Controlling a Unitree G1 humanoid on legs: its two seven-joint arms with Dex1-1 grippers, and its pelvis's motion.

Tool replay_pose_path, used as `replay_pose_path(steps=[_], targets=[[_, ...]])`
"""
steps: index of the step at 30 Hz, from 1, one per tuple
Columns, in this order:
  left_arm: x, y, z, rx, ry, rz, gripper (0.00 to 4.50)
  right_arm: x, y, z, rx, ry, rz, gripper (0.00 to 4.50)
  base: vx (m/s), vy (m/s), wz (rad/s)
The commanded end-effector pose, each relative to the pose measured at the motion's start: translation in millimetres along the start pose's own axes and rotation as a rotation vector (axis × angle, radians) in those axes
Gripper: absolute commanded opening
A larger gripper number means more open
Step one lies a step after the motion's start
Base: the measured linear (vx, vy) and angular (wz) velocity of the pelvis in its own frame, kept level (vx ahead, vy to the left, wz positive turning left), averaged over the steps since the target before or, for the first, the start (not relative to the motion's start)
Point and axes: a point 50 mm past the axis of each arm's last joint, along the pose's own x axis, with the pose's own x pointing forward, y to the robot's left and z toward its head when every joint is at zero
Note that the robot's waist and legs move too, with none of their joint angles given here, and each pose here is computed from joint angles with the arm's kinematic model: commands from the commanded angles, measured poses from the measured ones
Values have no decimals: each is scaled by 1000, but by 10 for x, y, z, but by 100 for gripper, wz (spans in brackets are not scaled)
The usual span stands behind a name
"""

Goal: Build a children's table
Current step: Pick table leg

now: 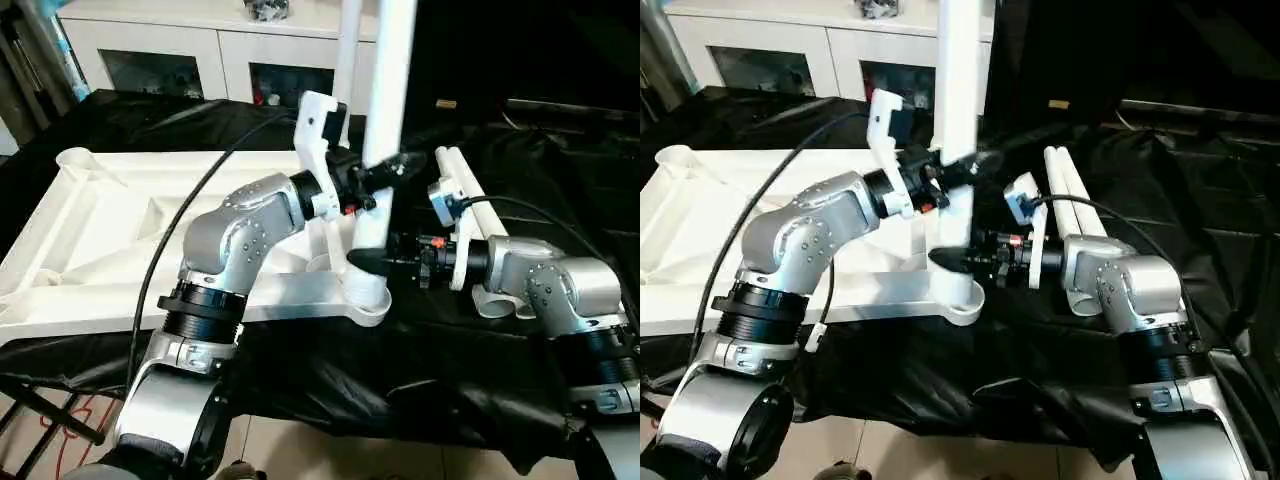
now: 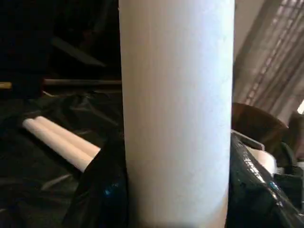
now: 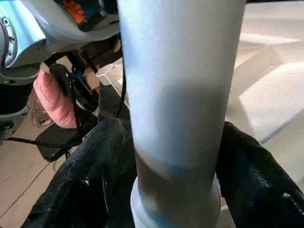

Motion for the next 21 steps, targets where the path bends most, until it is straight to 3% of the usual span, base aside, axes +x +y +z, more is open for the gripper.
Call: replay_pose_path(steps=[1, 9, 21], targets=[[29, -71, 58, 21, -6, -45, 188, 0, 14, 56, -24, 21, 7, 307, 0, 0, 0], [27, -102, 64, 20, -6, -82, 188, 18, -9, 20, 2, 32, 5, 307, 0, 0, 0], [21, -132, 37, 17, 12, -116, 188, 29, -13, 28, -15, 19, 12, 208, 0, 0, 0]])
